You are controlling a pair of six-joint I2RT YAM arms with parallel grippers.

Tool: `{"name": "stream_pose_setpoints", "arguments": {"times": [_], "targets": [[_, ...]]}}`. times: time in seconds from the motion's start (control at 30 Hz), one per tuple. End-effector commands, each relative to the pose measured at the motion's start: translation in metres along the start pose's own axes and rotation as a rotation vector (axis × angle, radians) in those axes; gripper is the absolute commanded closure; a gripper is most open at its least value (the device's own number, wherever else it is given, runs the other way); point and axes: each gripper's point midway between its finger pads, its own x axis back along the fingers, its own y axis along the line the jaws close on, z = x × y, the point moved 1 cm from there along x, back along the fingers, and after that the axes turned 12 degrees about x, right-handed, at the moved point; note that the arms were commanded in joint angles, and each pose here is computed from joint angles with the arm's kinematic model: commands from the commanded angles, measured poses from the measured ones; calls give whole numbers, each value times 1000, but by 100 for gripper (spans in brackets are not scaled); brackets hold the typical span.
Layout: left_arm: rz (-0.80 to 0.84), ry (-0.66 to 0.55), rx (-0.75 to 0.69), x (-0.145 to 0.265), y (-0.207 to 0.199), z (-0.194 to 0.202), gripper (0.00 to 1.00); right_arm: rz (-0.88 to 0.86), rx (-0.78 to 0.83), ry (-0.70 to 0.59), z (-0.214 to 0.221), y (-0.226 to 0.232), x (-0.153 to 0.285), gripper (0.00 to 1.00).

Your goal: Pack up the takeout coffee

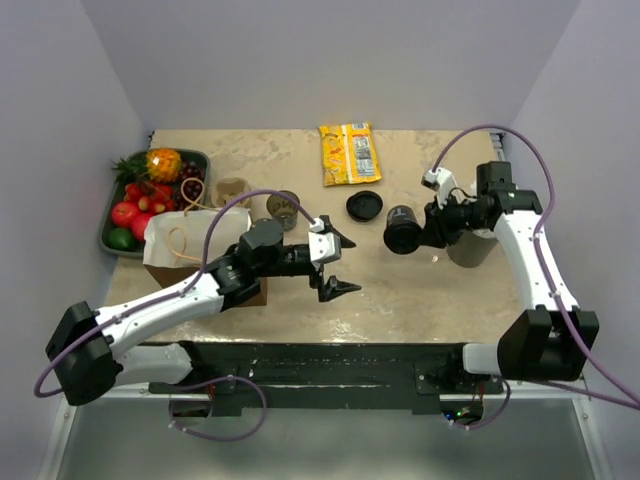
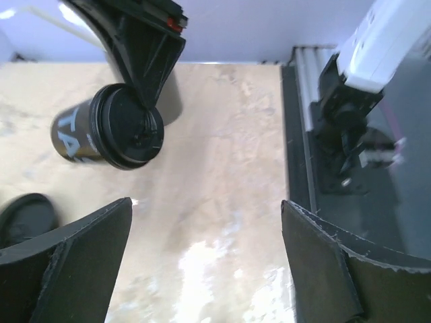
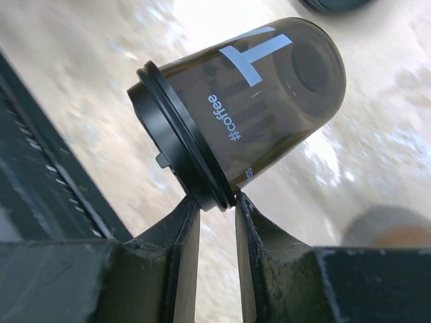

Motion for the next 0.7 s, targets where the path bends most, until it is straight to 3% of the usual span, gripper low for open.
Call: {"name": "stream_pose_setpoints", "arguments": {"times": [0.0,0.13,0.33,0.47,0.67], "targets": [[-75,147,-313,19,20,-1,3,-192,-189,-169,-51,24,-3,79],[-90,222,-513,18,35,-16,2,-262,-451,-163,-58,21,-21,81],[-105,270,-566,-2,55,-31,1,-370,-856,-74,-39,30,-50,81],[-55,300,-544,-11,53,-29,1,-384,-958,-2,-19,39,-60,82],[5,325,-462,-19,45,-23,1,-461,-1068,6,-14,48,-68,81]]}}
